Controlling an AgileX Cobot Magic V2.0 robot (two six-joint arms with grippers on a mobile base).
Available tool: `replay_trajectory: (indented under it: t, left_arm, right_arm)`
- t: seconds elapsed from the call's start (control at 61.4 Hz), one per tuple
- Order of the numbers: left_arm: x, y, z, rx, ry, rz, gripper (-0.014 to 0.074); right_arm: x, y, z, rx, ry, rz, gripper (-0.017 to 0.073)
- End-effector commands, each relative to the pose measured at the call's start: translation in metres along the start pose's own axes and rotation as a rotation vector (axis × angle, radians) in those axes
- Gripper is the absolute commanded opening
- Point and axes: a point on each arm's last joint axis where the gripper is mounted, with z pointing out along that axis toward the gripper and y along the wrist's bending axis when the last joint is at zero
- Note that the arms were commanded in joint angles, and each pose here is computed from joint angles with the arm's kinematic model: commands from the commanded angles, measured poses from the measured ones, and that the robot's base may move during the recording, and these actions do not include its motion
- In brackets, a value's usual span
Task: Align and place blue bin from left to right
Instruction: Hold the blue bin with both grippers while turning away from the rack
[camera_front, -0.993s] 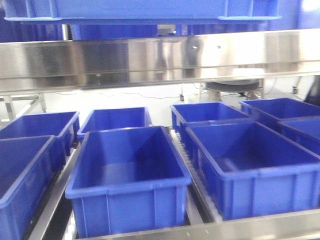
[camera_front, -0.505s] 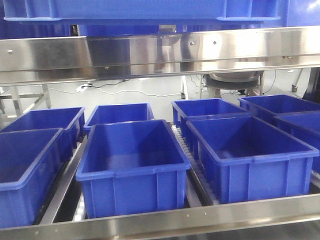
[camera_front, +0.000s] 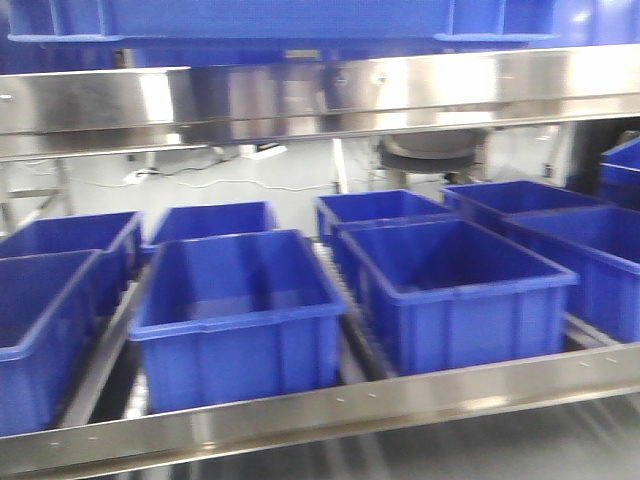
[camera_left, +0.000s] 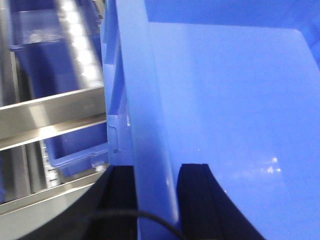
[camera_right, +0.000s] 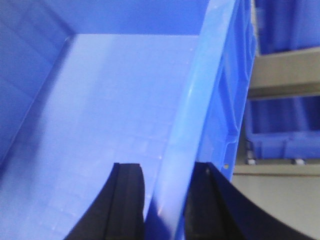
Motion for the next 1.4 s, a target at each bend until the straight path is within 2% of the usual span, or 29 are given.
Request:
replay_trajectory:
  t: [0.0, 1.384]
  left_arm:
    - [-0.0112, -0.0175, -0.0239, 0.131, -0.133, -0.012, 0.0001]
    - [-0.0112, -0.0175, -0.0239, 0.131, -0.133, -0.012, 0.0001]
  right_arm:
    - [-0.0099, 0.0138, -0.0121, -0.065, -0.103, -0.026, -0.0079]
    - [-0.0099, 0.0138, -0.0121, -0.065, -0.103, -0.026, -0.0079]
